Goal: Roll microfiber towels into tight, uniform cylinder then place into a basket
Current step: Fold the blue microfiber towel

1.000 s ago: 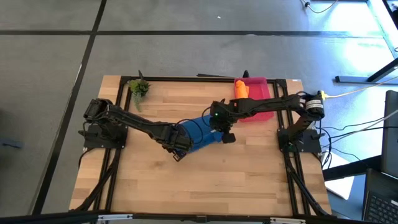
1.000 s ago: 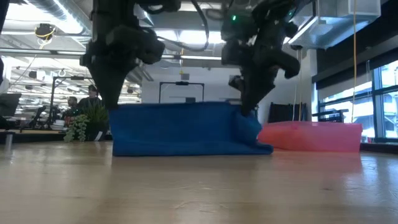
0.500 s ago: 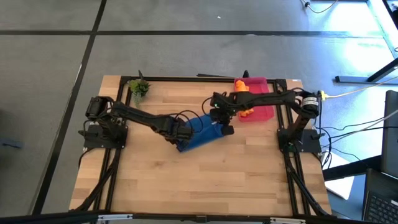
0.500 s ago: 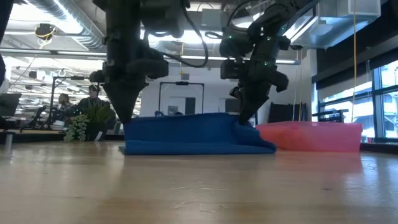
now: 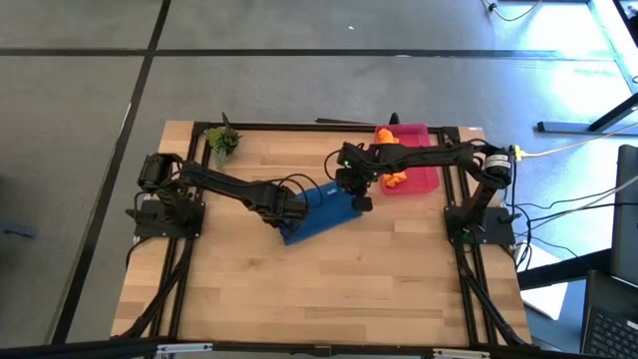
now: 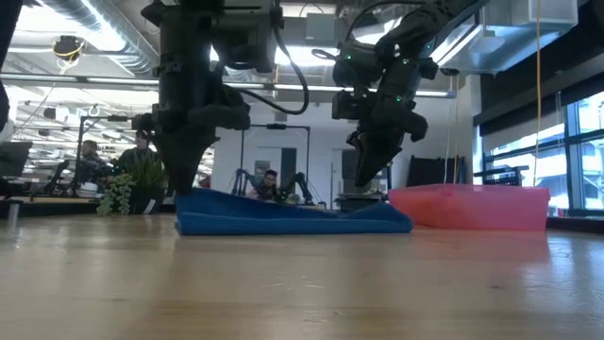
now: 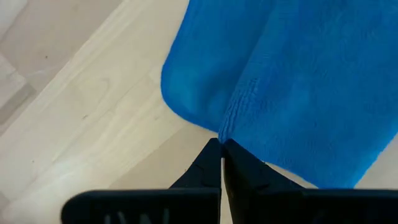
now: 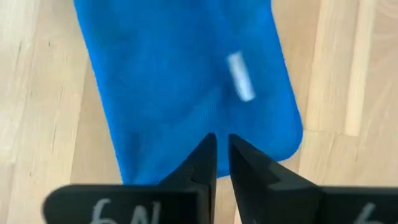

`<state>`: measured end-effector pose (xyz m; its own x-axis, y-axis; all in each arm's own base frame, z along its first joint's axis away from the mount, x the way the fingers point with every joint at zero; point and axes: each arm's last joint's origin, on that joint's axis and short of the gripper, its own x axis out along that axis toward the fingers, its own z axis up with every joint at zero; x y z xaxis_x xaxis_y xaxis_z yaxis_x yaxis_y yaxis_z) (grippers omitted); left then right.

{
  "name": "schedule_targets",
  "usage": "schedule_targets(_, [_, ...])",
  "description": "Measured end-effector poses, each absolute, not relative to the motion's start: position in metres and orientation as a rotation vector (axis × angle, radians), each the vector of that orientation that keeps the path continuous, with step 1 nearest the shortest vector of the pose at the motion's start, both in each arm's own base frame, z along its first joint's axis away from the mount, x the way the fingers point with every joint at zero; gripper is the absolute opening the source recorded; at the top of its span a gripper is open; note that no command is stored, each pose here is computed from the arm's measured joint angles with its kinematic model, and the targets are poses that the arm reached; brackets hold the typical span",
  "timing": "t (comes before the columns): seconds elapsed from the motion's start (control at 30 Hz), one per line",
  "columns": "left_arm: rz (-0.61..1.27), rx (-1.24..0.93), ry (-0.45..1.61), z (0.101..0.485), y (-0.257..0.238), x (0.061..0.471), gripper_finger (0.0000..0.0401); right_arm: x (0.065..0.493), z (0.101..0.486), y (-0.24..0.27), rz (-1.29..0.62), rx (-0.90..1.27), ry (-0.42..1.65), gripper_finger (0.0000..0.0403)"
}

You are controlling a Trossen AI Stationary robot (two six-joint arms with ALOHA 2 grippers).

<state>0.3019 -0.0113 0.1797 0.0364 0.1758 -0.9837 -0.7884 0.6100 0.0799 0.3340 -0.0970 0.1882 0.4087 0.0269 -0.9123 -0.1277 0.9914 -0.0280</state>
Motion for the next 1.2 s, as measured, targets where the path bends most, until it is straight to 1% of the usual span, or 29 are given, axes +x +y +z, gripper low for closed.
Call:
schedule_targets(0.17, [0.815,-0.567,1.293,0.18,-0.01,0.305,0.001,0.335,0.189,-0.1,0.088,-0.103,1.125,0.0079])
schedule_targets(0.37, [0.836,-0.58,1.277,0.18,-0.003,0.306,0.0058,0.337,0.189,-0.098,0.095,-0.105,1.114,0.0133])
schedule_targets(0.47, [0.82,-0.652,1.304,0.18,0.003,0.306,0.0081,0.337,0.19,-0.098,0.093,-0.1,1.114,0.0155])
schedule_targets(0.57, [0.794,-0.736,1.339,0.18,0.011,0.305,0.0091,0.336,0.191,-0.096,0.071,-0.046,1.135,0.017])
schedule_targets(0.63, [0.791,-0.757,1.326,0.184,0.016,0.304,0.0093,0.335,0.191,-0.093,0.092,-0.001,1.147,0.0174])
schedule_targets(0.7, [0.792,-0.761,1.289,0.187,0.019,0.306,0.0093,0.333,0.191,-0.087,0.155,0.076,1.159,0.0176])
schedule_targets(0.77, [0.793,-0.762,1.286,0.186,0.018,0.307,0.0093,0.334,0.189,-0.081,0.225,0.136,1.155,0.0175])
schedule_targets(0.83, [0.769,-0.76,1.277,0.179,0.014,0.31,0.0093,0.337,0.184,-0.076,0.261,0.15,1.158,0.0173])
schedule_targets(0.9, [0.743,-0.756,1.279,0.168,0.009,0.312,0.0091,0.341,0.177,-0.071,0.27,0.138,1.164,0.017])
schedule_targets(1.07, [0.753,-0.732,1.319,0.155,0.004,0.311,0.009,0.35,0.152,-0.068,0.27,0.134,1.22,0.0165])
schedule_targets(1.2, [0.763,-0.727,1.352,0.147,0.004,0.312,0.009,0.352,0.136,-0.07,0.199,0.088,1.285,0.0164])
